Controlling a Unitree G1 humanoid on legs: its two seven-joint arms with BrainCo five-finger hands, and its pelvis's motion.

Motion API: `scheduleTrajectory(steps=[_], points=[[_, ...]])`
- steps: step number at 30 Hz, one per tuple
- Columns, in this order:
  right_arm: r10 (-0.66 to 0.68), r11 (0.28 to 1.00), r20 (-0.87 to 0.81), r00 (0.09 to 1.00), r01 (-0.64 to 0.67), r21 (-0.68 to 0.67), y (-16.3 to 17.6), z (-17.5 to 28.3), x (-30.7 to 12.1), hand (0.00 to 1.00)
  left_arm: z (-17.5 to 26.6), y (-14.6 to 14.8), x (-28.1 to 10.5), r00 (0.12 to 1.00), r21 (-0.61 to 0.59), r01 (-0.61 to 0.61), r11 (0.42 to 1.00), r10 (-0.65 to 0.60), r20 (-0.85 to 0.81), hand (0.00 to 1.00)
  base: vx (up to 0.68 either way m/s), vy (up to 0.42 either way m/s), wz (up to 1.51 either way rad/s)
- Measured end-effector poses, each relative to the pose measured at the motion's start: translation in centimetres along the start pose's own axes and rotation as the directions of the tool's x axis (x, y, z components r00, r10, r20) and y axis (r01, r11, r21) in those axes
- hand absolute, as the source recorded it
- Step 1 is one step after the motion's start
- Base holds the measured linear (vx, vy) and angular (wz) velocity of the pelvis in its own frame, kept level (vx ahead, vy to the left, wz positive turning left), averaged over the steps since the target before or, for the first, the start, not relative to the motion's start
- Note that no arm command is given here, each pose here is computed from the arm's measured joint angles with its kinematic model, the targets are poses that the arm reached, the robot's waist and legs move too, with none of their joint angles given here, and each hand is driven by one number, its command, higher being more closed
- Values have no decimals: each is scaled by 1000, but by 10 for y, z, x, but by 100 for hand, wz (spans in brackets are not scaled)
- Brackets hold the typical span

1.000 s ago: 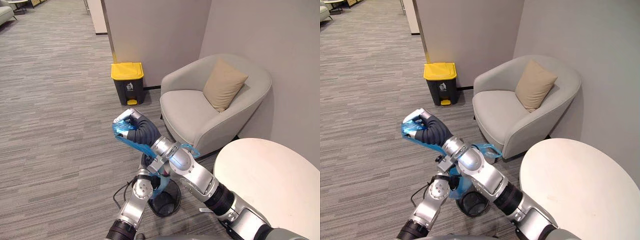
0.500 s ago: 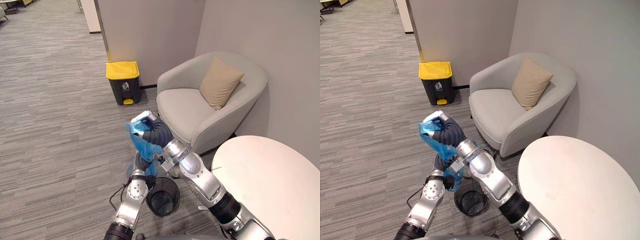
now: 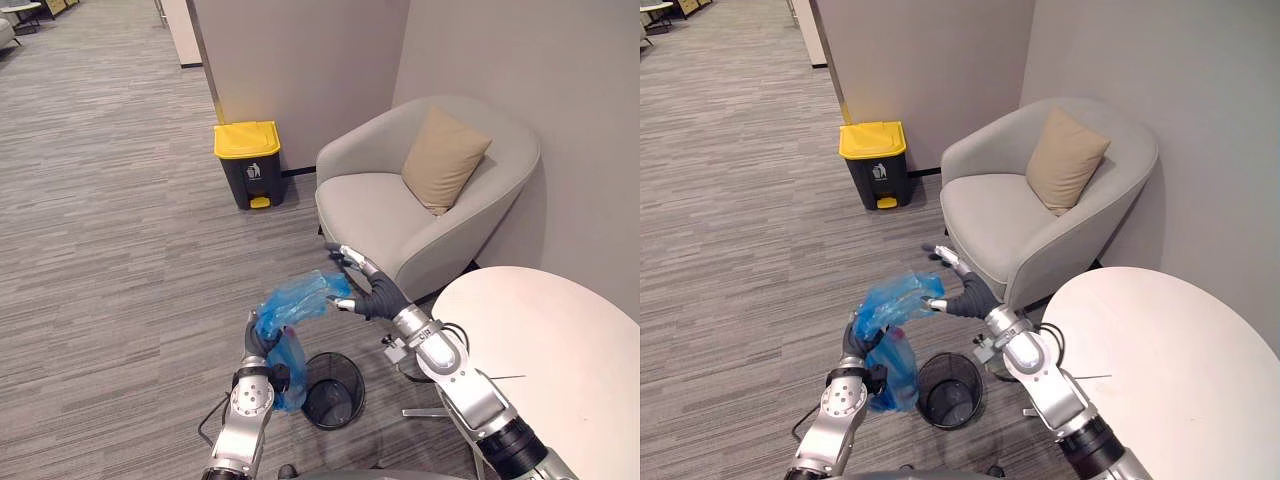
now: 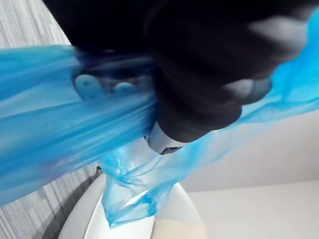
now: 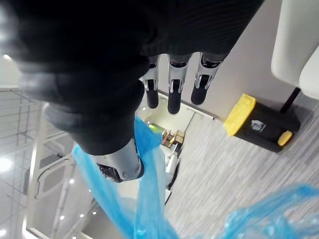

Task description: Gather rubbish on tea table into small bin, then transfer packed bag to large trash can.

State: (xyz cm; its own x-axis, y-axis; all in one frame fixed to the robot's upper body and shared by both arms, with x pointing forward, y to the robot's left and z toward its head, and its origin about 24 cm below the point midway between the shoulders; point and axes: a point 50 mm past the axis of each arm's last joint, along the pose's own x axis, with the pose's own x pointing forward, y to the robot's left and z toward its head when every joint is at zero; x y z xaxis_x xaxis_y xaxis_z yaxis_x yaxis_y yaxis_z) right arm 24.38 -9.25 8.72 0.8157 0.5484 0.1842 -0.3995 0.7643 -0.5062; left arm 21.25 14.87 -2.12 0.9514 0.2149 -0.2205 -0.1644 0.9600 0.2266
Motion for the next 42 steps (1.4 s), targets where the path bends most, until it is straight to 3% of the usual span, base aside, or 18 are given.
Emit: scheduleTrajectory(steps=[6, 13, 18, 21, 29, 42], points=[[-23, 992, -59, 998, 15, -122, -13, -12, -14, 0, -7, 12, -1, 999, -4, -28, 1000, 28, -26, 100, 0, 0, 0], [-171, 980, -139, 975, 153, -130, -34, -26, -34, 0, -23, 28, -5, 991, -30, -96, 995, 92, -97, 100, 0, 0, 0], [-375, 926, -271, 887, 374, -57, -46, -49, -59, 0, -46, 40, -16, 971, -36, -147, 988, 137, -196, 100, 0, 0, 0], [-406, 893, -427, 808, 449, 0, -39, -79, -81, 0, -64, 42, -21, 954, -38, -140, 989, 125, -272, 100, 1, -1, 7], [-354, 836, -717, 601, 546, 45, -12, -132, -127, 0, -91, 50, -37, 919, -31, -116, 993, 96, -381, 100, 4, 0, 3], [-243, 866, -853, 463, 499, 24, 16, -158, -158, 0, -116, 63, -54, 875, -2, -92, 996, 80, -478, 100, 0, 0, 0]])
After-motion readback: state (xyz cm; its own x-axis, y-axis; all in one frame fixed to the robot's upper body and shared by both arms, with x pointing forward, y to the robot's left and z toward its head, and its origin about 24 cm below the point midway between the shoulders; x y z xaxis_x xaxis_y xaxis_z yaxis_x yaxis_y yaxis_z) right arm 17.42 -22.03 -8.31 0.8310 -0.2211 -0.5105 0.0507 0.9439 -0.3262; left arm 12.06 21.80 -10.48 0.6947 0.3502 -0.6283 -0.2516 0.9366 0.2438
